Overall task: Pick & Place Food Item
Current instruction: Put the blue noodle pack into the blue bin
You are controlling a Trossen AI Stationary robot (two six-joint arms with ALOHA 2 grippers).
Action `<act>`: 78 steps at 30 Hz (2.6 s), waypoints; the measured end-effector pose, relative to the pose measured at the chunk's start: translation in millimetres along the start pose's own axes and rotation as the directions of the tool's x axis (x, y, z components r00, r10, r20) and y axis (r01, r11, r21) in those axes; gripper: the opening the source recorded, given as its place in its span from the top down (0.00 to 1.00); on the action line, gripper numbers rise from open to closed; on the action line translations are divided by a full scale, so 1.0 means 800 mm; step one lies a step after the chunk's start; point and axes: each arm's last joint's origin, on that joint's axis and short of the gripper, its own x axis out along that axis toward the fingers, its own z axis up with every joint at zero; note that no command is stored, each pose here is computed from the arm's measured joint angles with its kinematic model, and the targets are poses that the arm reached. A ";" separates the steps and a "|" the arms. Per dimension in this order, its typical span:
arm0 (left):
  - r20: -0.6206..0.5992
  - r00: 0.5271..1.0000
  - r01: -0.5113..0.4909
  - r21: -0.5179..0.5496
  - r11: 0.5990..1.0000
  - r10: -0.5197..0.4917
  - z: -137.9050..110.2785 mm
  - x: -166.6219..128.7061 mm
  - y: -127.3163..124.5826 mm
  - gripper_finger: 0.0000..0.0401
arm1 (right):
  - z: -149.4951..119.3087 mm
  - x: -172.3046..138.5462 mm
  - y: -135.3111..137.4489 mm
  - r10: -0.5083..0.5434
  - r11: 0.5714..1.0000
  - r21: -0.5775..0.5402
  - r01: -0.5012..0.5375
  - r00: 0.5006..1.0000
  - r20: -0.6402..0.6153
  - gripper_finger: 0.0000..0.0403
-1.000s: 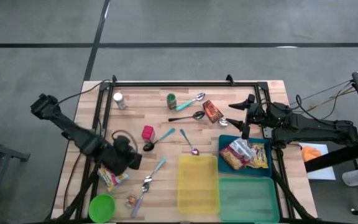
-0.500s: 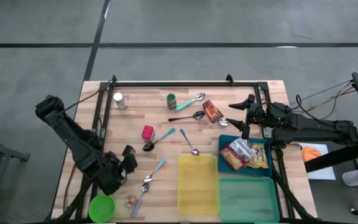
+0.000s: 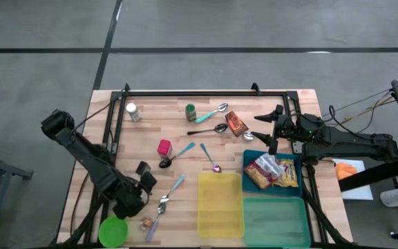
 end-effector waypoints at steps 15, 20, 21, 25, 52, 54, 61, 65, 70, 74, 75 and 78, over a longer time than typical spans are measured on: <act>0.141 0.980 -0.132 -0.075 0.988 0.142 0.011 0.014 -0.015 0.34 | 0.000 0.000 0.000 0.000 1.000 0.001 0.000 1.000 0.000 0.22; 0.187 0.966 -0.158 -0.107 0.982 0.176 0.012 0.024 -0.021 0.34 | 0.000 0.000 0.000 0.001 1.000 0.001 -0.001 1.000 0.000 0.22; 0.207 0.961 -0.161 -0.112 0.981 0.181 0.014 0.026 -0.021 0.34 | 0.000 0.000 0.000 0.000 1.000 -0.001 0.000 1.000 0.000 0.22; 0.305 0.931 -0.170 -0.125 0.978 0.201 0.020 0.036 -0.020 0.34 | 0.000 0.000 0.000 0.000 1.000 -0.001 0.000 1.000 0.000 0.22; 0.416 0.875 -0.178 -0.204 0.963 0.249 0.019 0.090 -0.032 0.34 | 0.000 0.000 0.000 0.000 1.000 -0.001 0.000 1.000 0.001 0.22; 0.413 0.876 -0.178 -0.204 0.963 0.249 0.018 0.092 -0.032 0.34 | 0.000 0.000 0.000 0.000 1.000 0.000 0.000 1.000 0.001 0.22; 0.409 0.874 -0.190 -0.207 0.960 0.261 0.017 0.097 -0.031 0.34 | 0.000 0.000 0.000 0.000 1.000 0.000 0.000 1.000 0.001 0.22; 0.408 0.873 -0.195 -0.209 0.958 0.267 0.017 0.097 -0.031 0.34 | 0.000 0.000 0.000 0.000 1.000 -0.001 0.000 1.000 0.001 0.22; 0.407 0.872 -0.200 -0.212 0.957 0.272 0.017 0.097 -0.031 0.40 | 0.000 0.000 0.000 0.000 1.000 0.000 0.000 1.000 0.001 0.22; 0.401 0.868 -0.220 -0.221 0.950 0.294 0.017 0.097 -0.030 0.53 | 0.000 0.000 0.000 0.000 1.000 -0.001 0.000 1.000 0.001 0.22; 0.401 0.867 -0.220 -0.221 0.950 0.295 0.017 0.097 -0.030 0.56 | 0.000 0.000 0.000 0.000 1.000 0.000 0.000 1.000 0.001 0.22; 0.400 0.868 -0.221 -0.221 0.950 0.295 0.016 0.097 -0.030 0.66 | 0.000 0.000 0.000 0.000 1.000 -0.001 0.000 1.000 0.001 0.22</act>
